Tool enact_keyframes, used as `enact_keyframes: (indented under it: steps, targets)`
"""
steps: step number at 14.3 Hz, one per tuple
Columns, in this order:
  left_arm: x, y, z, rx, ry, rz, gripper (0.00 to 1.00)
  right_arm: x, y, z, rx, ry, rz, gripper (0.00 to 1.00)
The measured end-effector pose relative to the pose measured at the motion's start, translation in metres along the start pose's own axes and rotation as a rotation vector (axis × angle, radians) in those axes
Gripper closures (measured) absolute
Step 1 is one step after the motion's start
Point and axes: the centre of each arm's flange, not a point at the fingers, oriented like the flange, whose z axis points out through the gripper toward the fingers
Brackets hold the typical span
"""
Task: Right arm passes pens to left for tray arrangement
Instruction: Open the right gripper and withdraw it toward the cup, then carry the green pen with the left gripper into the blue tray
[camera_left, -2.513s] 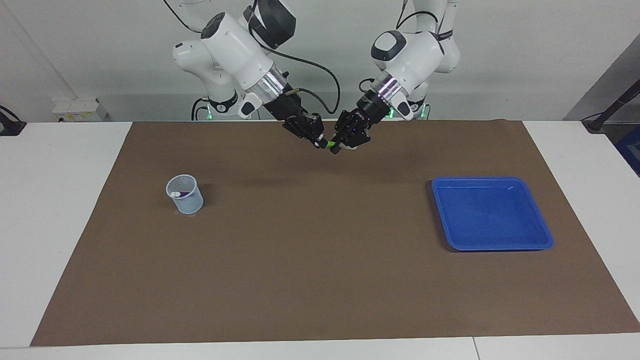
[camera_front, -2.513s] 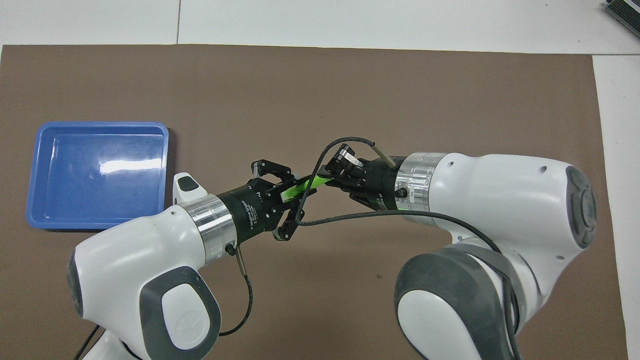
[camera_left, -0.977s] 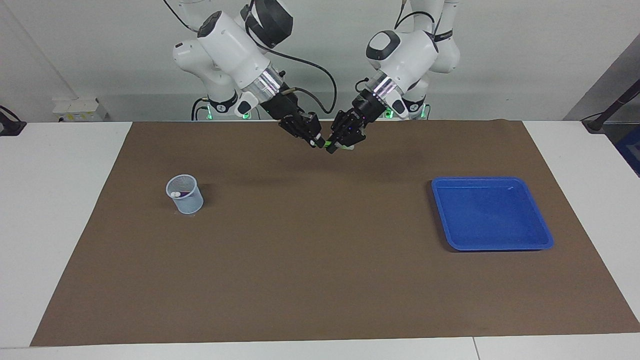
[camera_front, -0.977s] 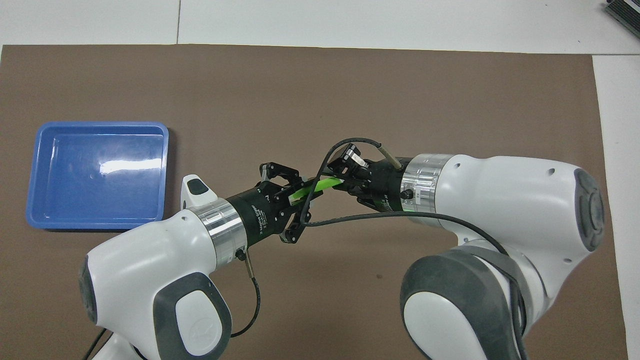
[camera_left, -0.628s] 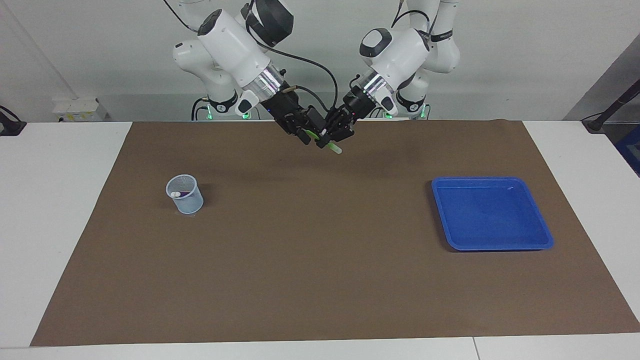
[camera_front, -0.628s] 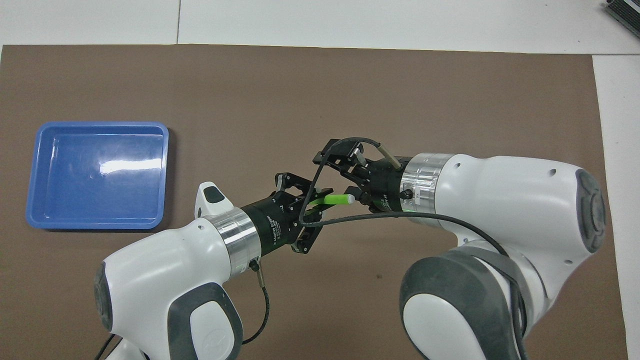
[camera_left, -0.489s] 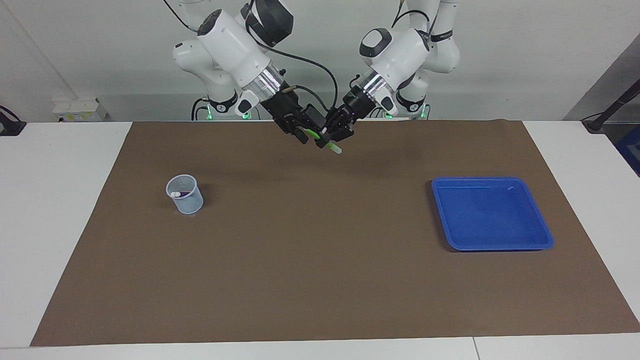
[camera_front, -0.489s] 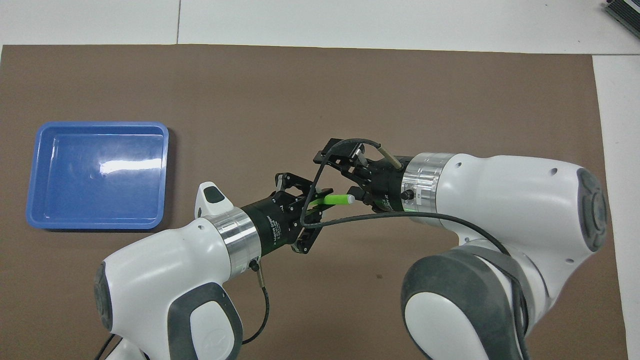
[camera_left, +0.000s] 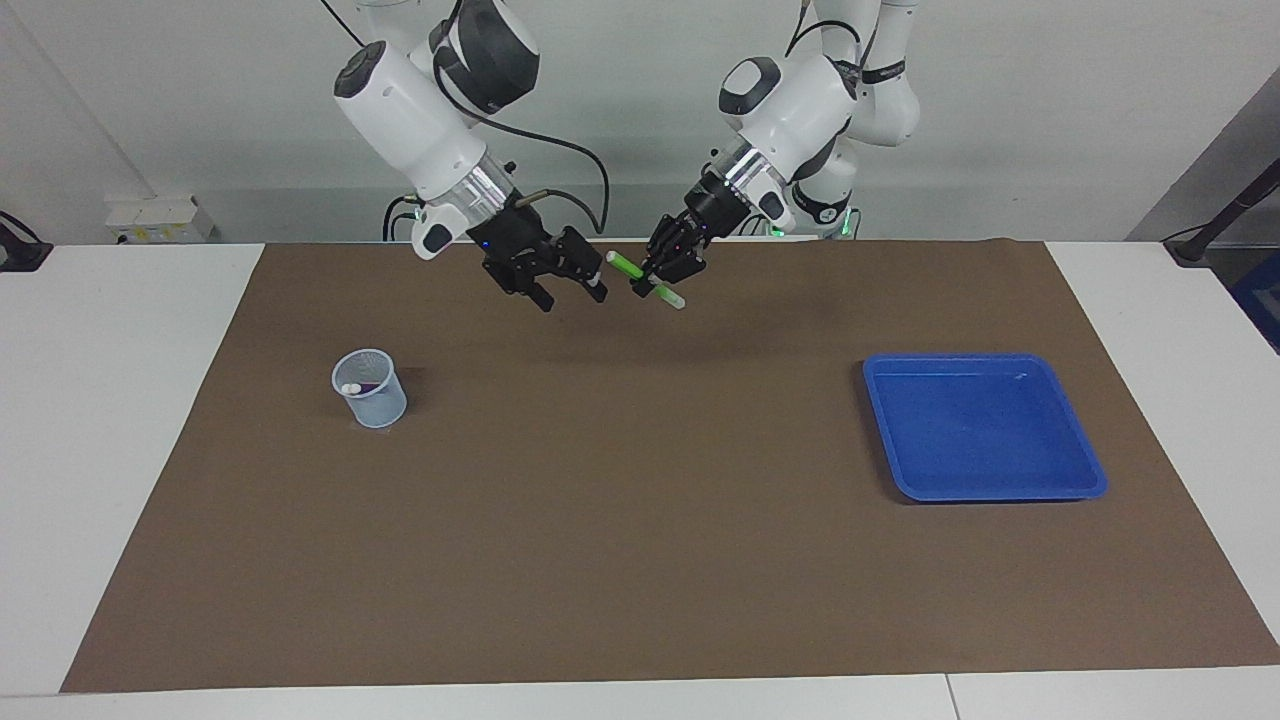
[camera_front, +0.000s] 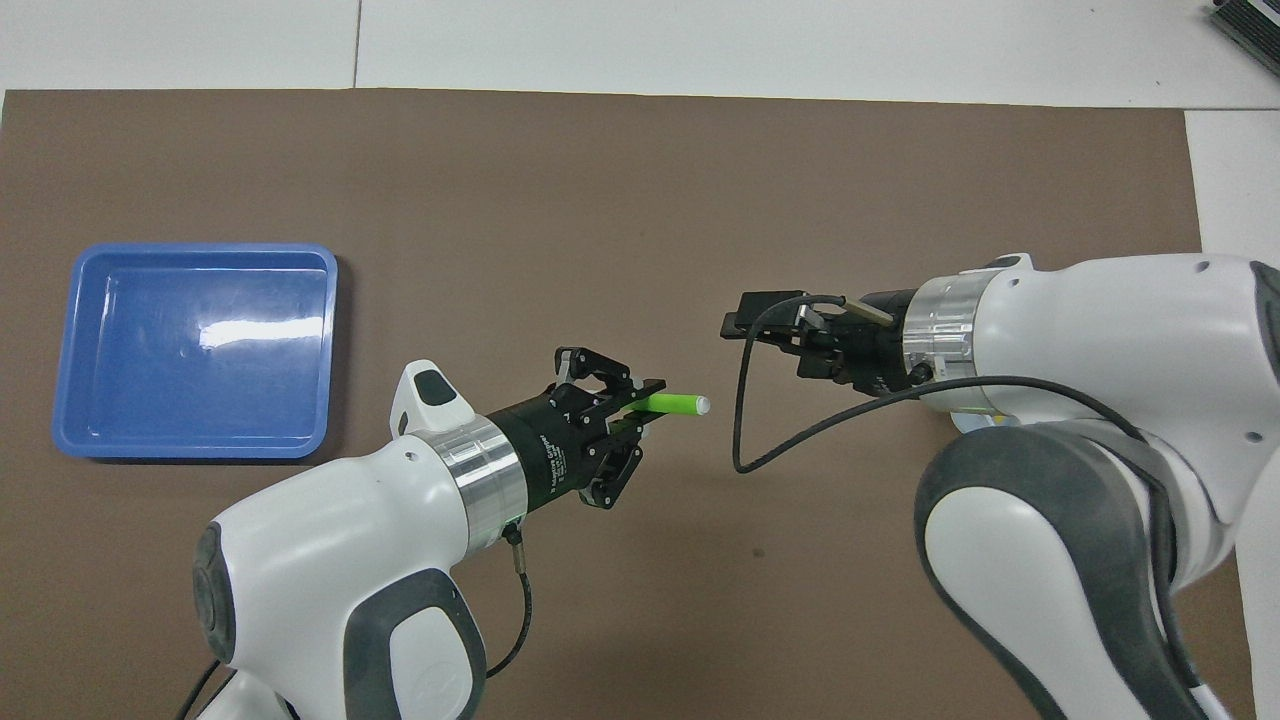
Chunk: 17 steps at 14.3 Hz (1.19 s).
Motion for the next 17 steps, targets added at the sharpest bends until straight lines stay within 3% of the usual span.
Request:
enact_keyframes:
  steps: [8, 11, 14, 17]
  targets:
    - [-0.004, -0.006, 0.006, 0.093, 0.109, 0.233, 0.81, 0.023, 0.071, -0.025, -0.325, -0.072, -0.396, 0.00]
    - [0.005, -0.003, 0.005, 0.153, 0.163, 0.337, 0.81, 0.045, 0.120, -0.047, -0.380, -0.112, -0.591, 0.00]
    - [0.018, 0.011, -0.005, 0.245, 0.175, 0.452, 0.81, 0.056, 0.174, -0.052, -0.382, -0.185, -0.764, 0.00]
    - [0.039, 0.025, -0.019, 0.367, 0.224, 0.618, 0.81, 0.057, 0.203, -0.044, -0.399, -0.227, -0.821, 0.23]
